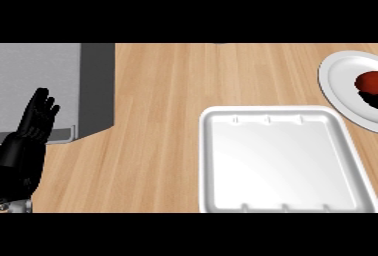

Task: Pick the bell pepper from the tray and place it in the plate

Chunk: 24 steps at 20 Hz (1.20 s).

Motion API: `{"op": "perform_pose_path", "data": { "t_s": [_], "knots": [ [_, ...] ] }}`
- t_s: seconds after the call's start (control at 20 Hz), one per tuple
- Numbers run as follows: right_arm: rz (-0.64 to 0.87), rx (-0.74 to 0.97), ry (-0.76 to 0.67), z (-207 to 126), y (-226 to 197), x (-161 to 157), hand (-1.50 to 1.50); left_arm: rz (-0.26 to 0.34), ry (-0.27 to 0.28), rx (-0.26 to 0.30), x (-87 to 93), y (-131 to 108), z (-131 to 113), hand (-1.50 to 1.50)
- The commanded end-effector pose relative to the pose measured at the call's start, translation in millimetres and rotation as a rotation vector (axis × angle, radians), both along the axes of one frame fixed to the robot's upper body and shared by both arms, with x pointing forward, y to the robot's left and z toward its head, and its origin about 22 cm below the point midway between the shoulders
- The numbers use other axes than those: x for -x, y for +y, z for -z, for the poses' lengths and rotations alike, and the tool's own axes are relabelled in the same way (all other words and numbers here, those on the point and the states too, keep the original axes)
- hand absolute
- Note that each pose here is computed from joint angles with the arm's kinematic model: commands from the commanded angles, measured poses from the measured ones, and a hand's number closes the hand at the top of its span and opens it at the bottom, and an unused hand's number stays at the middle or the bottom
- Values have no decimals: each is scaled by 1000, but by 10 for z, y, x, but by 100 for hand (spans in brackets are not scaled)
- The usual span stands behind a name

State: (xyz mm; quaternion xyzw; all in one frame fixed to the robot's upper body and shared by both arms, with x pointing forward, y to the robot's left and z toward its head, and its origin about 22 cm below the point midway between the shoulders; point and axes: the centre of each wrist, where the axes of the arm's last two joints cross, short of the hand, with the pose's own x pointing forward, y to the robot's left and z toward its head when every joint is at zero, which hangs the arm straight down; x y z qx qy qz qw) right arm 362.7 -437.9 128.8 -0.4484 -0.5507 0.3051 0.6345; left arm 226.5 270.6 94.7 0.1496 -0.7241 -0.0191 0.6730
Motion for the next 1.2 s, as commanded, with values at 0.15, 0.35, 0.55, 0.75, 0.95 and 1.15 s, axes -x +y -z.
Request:
{"op": "perform_pose_path", "data": {
  "t_s": [0.15,0.35,0.55,0.75,0.95,1.15],
  "knots": [
    [-45,-36,258,294,-164,58,-150,32,273,71,-5,-191,534,0],
    [-174,-85,216,271,-195,45,-150,34,281,76,-8,-179,565,0],
    [-258,-278,21,74,-199,-59,-150,13,292,68,28,-143,550,0],
    [-243,-573,-198,41,-367,-9,-150,-6,288,75,109,-74,556,0],
    [-248,-726,-235,-2,-539,64,-150,2,295,79,87,-92,550,0],
    [-238,-785,-226,22,-672,158,-150,22,282,85,43,-172,527,0]
  ]
}}
